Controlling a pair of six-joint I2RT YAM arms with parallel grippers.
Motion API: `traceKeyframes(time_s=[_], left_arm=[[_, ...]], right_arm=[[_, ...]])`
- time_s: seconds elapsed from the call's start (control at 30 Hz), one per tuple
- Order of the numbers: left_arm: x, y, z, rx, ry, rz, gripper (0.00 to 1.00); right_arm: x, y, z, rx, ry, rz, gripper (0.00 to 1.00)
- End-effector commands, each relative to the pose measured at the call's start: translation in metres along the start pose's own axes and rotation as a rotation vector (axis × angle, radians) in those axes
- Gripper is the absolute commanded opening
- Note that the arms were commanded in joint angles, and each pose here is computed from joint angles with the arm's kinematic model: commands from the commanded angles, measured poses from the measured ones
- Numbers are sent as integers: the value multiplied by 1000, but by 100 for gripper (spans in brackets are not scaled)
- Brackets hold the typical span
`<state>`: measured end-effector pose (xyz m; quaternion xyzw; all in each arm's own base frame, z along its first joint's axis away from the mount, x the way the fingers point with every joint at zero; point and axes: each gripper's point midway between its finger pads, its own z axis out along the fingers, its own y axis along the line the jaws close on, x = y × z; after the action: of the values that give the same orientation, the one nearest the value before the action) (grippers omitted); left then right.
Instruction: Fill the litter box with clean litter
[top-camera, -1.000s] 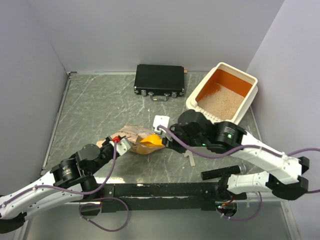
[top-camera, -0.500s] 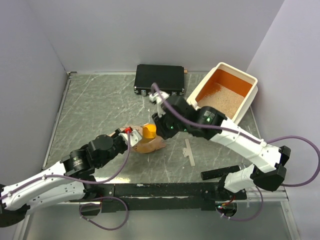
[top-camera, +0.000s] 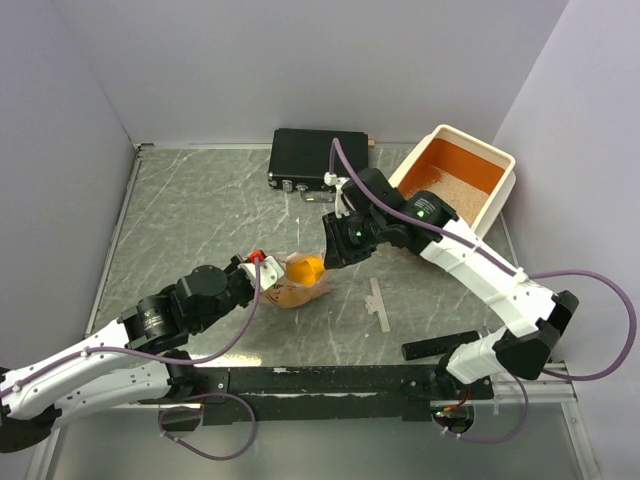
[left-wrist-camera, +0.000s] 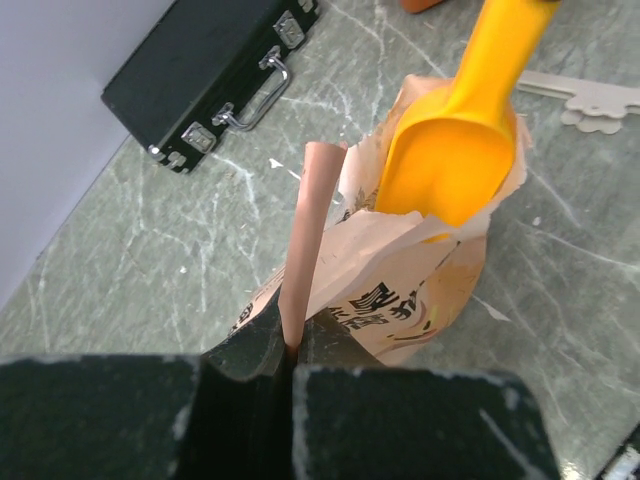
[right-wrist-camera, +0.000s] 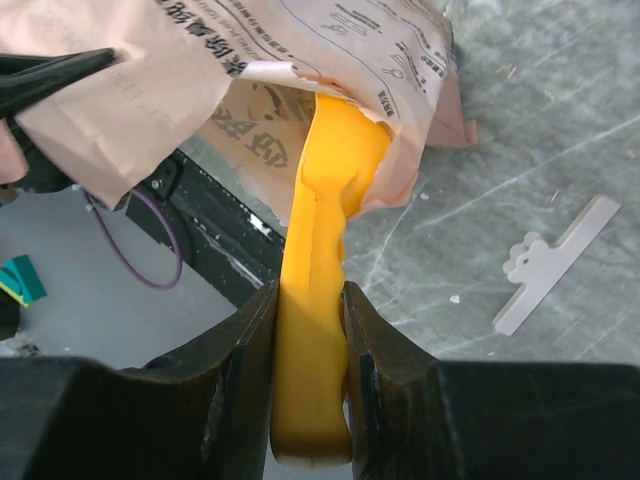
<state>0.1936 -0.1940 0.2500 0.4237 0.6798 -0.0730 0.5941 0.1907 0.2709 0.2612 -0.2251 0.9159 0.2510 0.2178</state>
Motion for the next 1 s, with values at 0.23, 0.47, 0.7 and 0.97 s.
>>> traceKeyframes(time_s=[0.23,0.47,0.7,0.97], left_arm=[[-69,16,-21,-27,-296,-150,1],[-50,6,-9,-31,-309,-114,1],[-41,-11,5,29,-268,-95,1],[-35,-30,18,100,-244,-89,1]], right_arm=[[10,-50,20,253,101,96,0],[10,-61,40,310,72,135,0],[14,-61,78,257,31,173,0],[41,-54,123,117,71,215,0]])
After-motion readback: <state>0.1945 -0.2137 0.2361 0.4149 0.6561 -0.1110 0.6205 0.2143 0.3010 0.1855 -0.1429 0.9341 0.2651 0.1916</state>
